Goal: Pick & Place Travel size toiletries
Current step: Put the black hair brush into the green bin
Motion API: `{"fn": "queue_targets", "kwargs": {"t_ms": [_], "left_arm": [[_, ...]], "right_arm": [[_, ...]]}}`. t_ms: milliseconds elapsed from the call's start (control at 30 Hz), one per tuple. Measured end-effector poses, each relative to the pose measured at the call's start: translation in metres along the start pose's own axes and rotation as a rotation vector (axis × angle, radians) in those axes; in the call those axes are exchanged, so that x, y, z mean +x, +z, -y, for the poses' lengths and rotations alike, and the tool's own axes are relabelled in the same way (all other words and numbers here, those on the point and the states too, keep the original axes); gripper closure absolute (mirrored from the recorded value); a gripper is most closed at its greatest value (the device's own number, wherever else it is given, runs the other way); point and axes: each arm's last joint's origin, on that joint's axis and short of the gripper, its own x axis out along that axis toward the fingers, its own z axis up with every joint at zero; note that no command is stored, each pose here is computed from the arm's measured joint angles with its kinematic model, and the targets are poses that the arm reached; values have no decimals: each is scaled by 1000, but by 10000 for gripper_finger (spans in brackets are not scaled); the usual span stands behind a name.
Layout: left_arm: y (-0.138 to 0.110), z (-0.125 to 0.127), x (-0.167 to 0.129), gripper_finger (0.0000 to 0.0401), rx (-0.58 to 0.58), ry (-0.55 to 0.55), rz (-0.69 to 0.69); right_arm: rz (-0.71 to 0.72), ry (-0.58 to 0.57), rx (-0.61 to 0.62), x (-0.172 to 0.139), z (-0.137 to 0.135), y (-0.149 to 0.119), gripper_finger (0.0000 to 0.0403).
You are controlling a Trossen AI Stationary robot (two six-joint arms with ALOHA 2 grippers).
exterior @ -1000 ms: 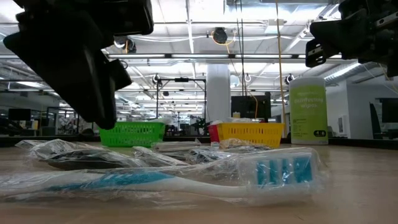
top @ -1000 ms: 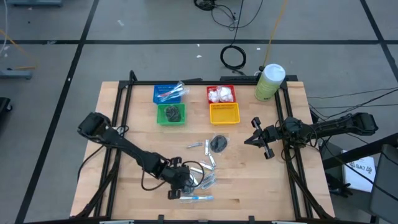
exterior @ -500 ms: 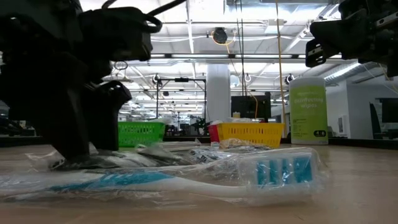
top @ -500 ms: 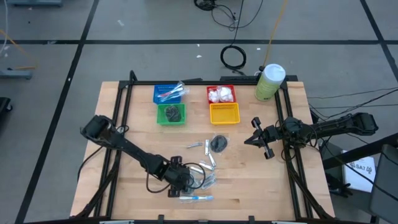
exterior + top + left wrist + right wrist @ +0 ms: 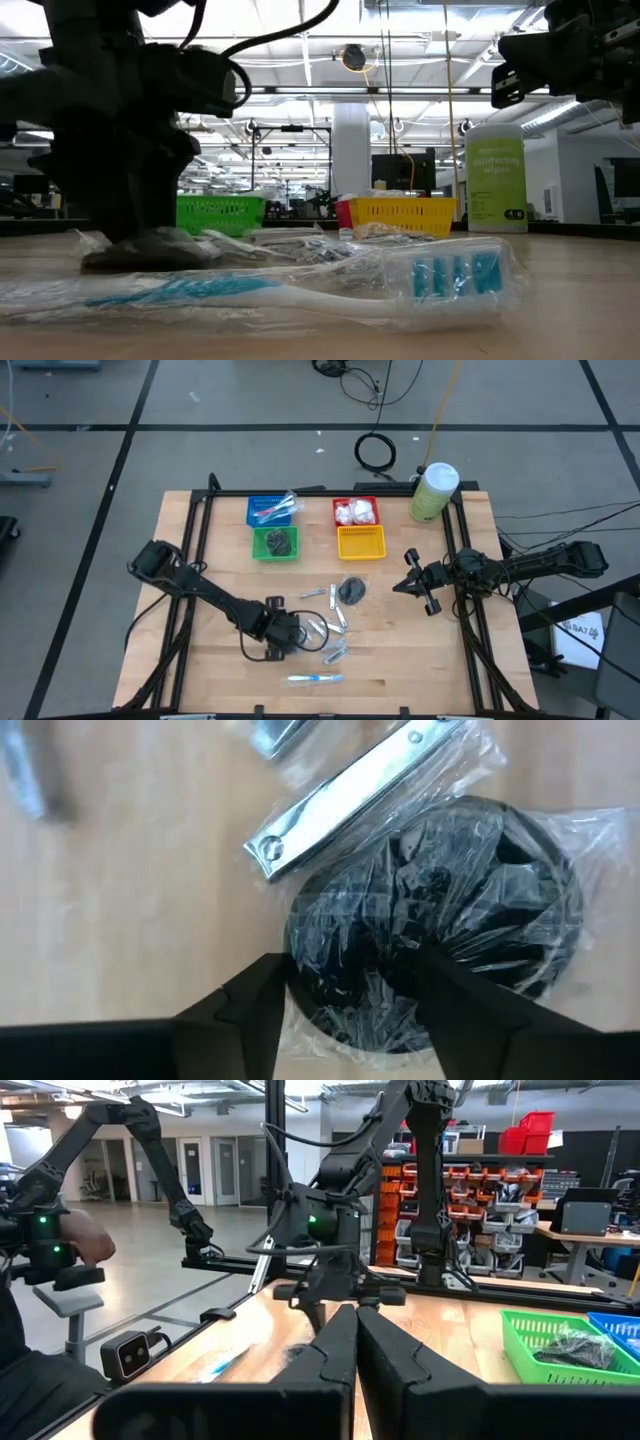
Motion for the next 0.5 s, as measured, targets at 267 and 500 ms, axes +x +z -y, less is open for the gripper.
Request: {"fn": "queue_targets", "kwargs": {"t_ms": [267, 500], "left_arm": [[-3, -11, 1, 258, -5, 50, -61], [0, -12, -10, 291, 4, 25, -22]], "right_arm": [[0, 0, 0, 0, 0, 0, 403], [0, 0, 0, 0, 0, 0, 403]]}}
